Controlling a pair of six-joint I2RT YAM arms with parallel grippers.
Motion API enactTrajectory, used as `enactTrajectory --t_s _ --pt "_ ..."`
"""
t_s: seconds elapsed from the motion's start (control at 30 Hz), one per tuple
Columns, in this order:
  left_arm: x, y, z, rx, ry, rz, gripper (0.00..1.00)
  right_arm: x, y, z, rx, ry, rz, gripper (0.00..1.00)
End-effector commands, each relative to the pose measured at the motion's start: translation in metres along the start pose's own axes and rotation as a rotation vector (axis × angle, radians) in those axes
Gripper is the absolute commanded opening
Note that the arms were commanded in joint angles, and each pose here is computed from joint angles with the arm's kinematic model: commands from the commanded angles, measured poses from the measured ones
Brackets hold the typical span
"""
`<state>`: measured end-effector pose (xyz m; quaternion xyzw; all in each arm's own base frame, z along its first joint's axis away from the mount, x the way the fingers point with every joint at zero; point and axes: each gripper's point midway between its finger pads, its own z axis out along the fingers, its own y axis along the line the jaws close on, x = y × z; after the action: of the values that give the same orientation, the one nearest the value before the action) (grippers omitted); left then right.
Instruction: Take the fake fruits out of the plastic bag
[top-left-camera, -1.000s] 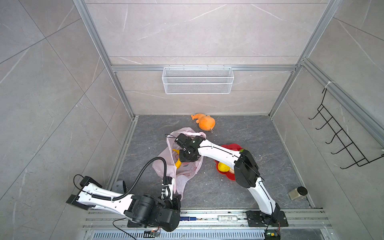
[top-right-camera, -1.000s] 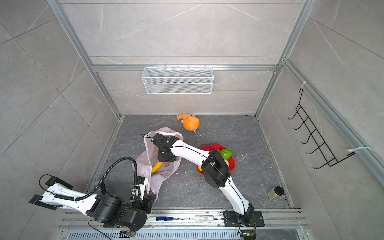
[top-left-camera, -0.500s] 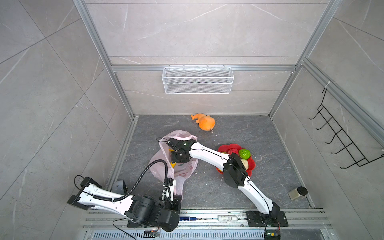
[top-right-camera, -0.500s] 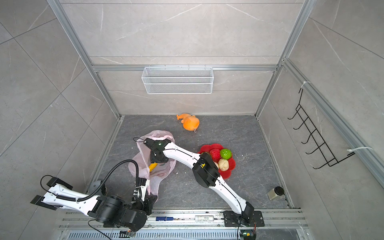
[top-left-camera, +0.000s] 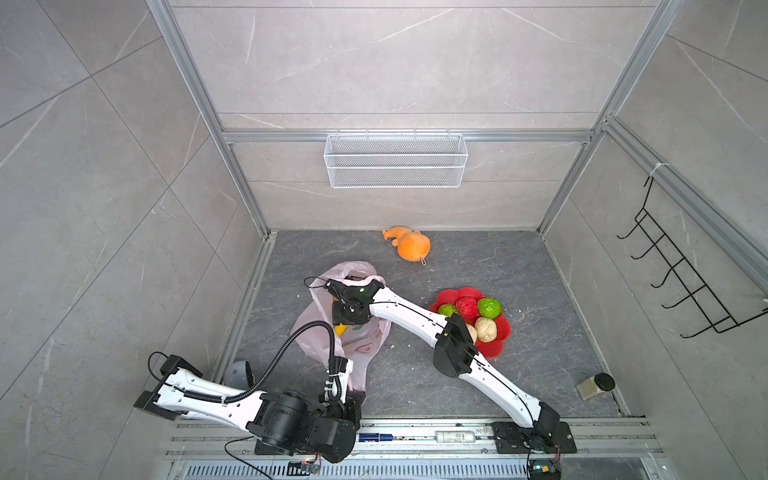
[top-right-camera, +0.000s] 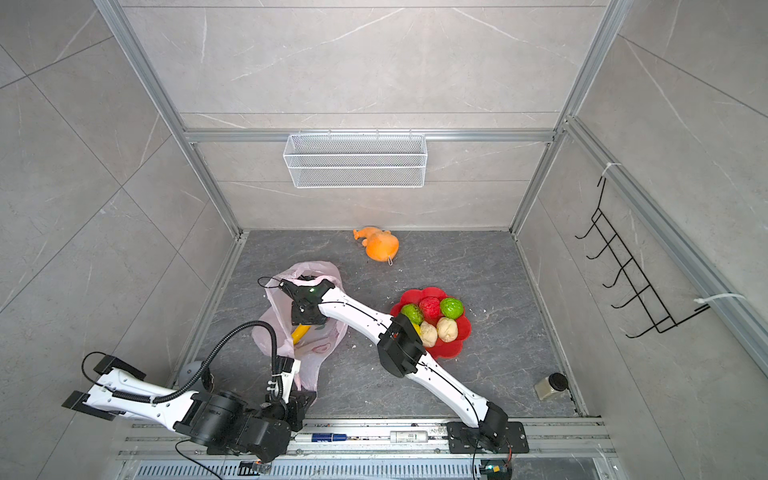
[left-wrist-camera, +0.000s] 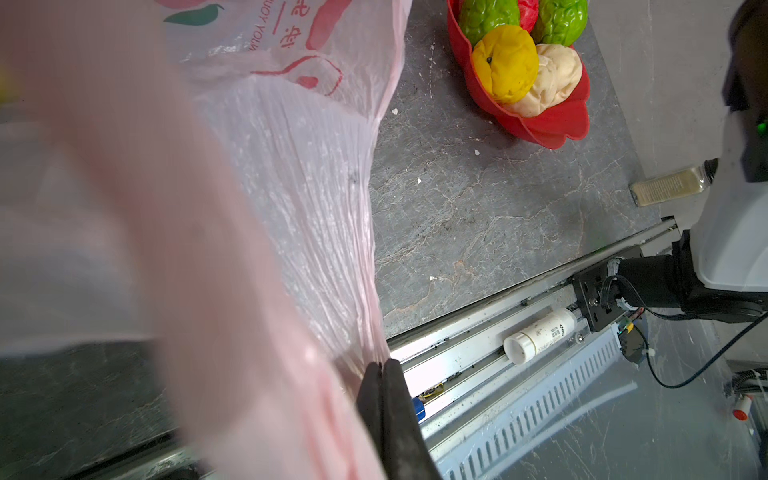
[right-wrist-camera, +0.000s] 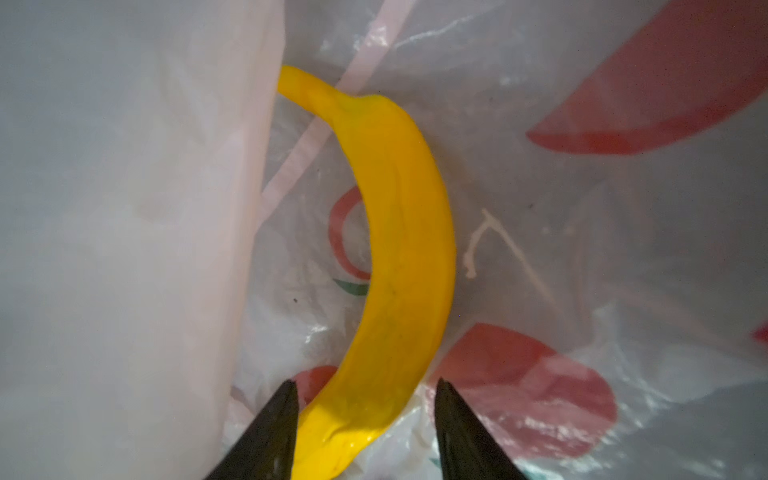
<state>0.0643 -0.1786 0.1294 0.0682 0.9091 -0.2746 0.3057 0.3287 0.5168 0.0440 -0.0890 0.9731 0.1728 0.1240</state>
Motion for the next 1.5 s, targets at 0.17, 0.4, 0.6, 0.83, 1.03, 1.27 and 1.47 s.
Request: enactTrajectory --t_s 0.17,0.4,0.6,0.83,1.03,1.27,1.47 --pt "-0.007 -0.006 -0.001 0.022 -0.037 0.02 0.0 0.022 -0.036 0.028 0.145 0.059 0.072 0.47" --pt "-0.011 -0.002 -0.004 0.016 -0.049 0.02 0.0 0.021 -0.035 0.031 0.134 0.058 0.083 0.14" --pt "-0.02 0.007 -0.008 -0.023 -0.085 0.005 0.0 0.002 -0.013 -0.002 0.035 0.003 0.052 0.05" --pt "-0.036 0.011 -0.016 -0.059 -0.145 -0.003 0.0 -0.029 0.001 -0.059 -0.101 -0.073 0.054 0.03" --pt "-0.041 0.007 -0.016 -0.081 -0.178 0.006 0.0 -0.044 0.005 -0.095 -0.189 -0.127 0.057 0.03" --pt "-0.045 -0.001 -0.014 -0.112 -0.213 0.022 0.0 -0.05 0.009 -0.124 -0.289 -0.161 0.068 0.03" --pt "-0.051 0.0 -0.016 -0.117 -0.249 0.009 0.0 -0.049 0.002 -0.143 -0.359 -0.182 0.111 0.03"
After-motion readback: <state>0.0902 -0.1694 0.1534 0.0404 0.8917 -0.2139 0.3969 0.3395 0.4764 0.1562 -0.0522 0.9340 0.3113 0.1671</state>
